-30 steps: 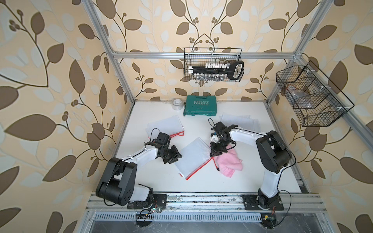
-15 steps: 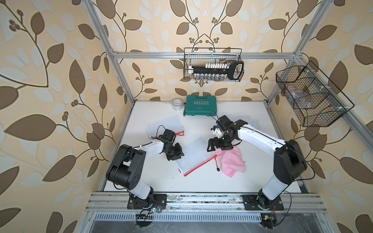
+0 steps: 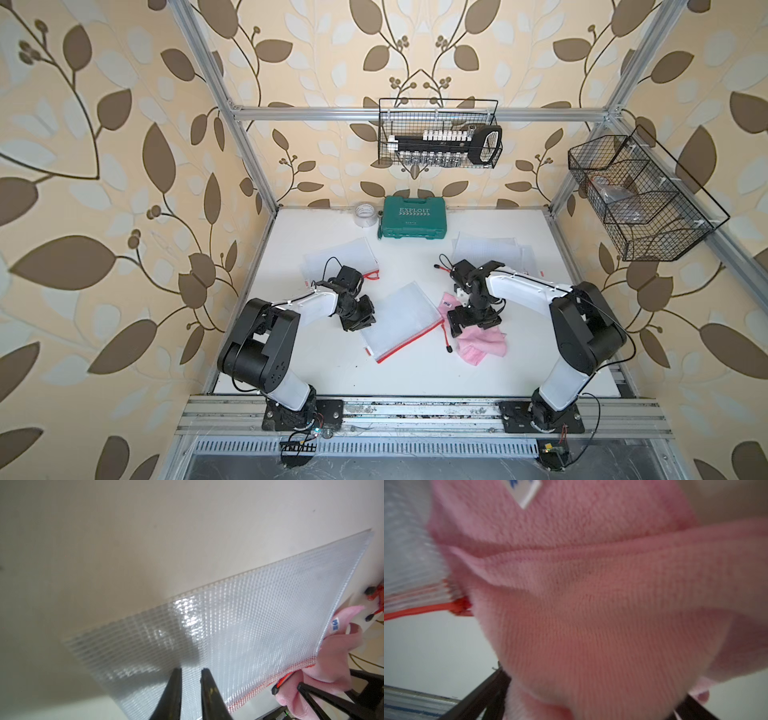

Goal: Wipe the document bag
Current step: Wipe the dirt from the document bag.

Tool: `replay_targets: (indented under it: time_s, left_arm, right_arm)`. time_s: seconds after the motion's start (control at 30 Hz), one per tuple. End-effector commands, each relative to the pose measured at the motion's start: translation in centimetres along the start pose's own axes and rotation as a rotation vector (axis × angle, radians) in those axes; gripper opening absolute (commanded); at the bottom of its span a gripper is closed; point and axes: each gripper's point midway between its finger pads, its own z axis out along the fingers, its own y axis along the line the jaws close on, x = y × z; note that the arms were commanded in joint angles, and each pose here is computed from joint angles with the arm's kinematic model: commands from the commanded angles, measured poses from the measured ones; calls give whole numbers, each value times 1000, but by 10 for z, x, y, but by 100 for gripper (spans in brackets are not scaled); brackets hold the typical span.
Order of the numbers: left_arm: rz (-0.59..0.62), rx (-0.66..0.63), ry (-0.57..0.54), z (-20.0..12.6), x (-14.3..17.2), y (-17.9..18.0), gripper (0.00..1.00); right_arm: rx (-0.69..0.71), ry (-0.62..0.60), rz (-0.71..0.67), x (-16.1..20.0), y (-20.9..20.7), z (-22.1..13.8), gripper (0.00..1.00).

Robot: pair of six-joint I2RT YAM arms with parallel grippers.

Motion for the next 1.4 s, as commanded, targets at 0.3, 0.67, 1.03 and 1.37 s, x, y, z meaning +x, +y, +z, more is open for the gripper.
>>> replay_targets:
  time_s: [0.3, 0.67, 1.03, 1.37]
  left_arm:
    - [2, -274, -2, 6, 13, 54, 0]
    - [7, -287, -14, 7, 14, 54, 0]
    - [6, -300, -28, 3, 15, 58, 0]
    - [13, -304, -26, 3, 14, 58, 0]
  right_arm:
    - [95, -200, 42, -7, -21, -75, 0]
    - [-357, -267, -258, -59, 145, -115, 0]
    - [-639, 0, -203, -74, 223, -34, 0]
    - [79, -239, -71, -98, 28, -64, 0]
